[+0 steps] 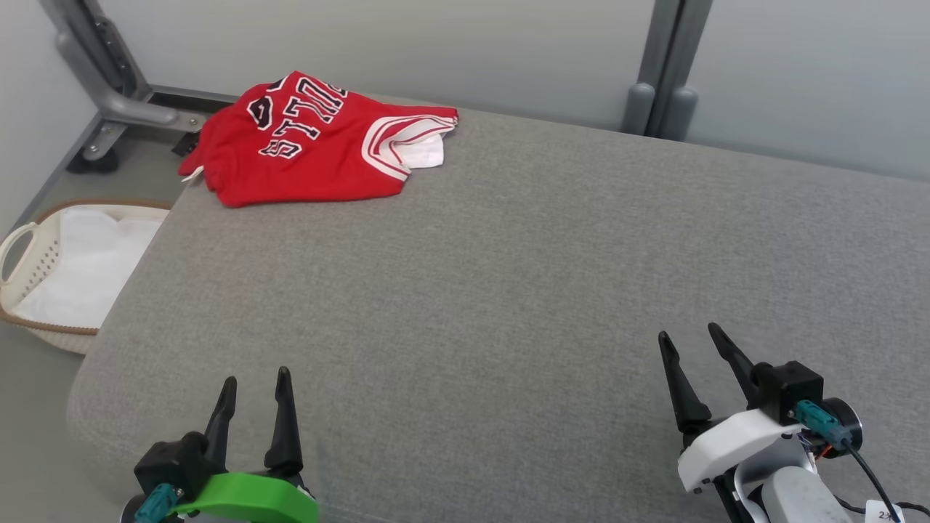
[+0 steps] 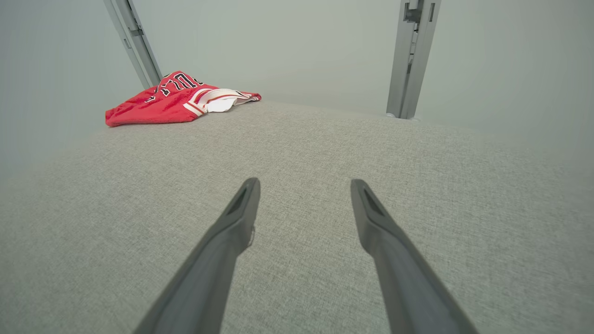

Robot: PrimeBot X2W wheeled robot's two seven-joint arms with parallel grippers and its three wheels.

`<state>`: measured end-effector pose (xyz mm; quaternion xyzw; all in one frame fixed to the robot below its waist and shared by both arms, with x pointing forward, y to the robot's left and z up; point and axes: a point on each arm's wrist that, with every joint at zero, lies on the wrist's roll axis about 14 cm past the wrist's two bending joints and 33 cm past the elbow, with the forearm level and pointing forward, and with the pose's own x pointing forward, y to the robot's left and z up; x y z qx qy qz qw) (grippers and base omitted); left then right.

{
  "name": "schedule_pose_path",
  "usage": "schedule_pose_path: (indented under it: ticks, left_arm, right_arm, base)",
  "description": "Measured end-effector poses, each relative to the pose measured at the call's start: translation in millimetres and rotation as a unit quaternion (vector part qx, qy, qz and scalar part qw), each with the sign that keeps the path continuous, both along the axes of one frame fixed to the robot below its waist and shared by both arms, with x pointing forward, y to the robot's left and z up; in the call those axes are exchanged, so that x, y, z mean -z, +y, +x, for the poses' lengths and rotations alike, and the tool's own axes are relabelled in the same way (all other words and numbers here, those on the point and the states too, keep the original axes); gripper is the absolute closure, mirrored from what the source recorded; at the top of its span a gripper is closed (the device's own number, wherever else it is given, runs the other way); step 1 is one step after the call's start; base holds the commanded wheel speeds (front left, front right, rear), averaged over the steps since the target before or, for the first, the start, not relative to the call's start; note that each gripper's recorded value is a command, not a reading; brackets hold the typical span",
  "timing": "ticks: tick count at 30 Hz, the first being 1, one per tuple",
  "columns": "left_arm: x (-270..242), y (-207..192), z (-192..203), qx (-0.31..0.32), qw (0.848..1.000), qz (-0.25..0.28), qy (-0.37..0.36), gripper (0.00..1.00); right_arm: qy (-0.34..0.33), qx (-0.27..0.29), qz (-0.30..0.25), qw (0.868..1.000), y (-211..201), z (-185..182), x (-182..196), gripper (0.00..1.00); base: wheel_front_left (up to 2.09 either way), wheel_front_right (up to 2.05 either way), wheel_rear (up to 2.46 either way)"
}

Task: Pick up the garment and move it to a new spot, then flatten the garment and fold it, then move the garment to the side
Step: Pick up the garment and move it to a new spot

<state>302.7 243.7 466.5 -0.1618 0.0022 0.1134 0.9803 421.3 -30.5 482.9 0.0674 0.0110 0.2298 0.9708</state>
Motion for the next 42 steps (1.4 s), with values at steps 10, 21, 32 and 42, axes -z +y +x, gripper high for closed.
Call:
schedule_pose_path:
  ticks: [10, 21, 32, 42]
  left_arm:
    - [1.2, 11.7, -2.6, -0.021, 1.000, 0.002, 0.005, 0.00]
    - [-99.4, 50.5, 74.8, -0.008, 0.986, 0.126, -0.112, 0.00]
    - [-189.2, 71.7, 201.0, 0.043, 0.967, 0.209, -0.139, 0.00]
    - [-59.4, 46.1, 286.9, 0.122, 0.979, 0.149, 0.069, 0.00]
  right_arm:
    - [0.003, -0.016, 0.001, 1.000, 12.9, 7.5, 4.7, 0.00]
    - [-0.029, 0.010, -0.004, 1.000, -2.6, 35.2, -6.3, 0.00]
    - [-0.055, 0.047, -0.024, 0.997, -31.0, 67.3, -5.8, 0.00]
    - [-0.051, 0.078, -0.064, 0.994, -60.7, 88.8, 18.9, 0.00]
  base:
    - [0.00, 0.00, 0.00]
    - [0.00, 0.00, 0.00]
    - [0.00, 0.00, 0.00]
    - [0.00, 0.00, 0.00]
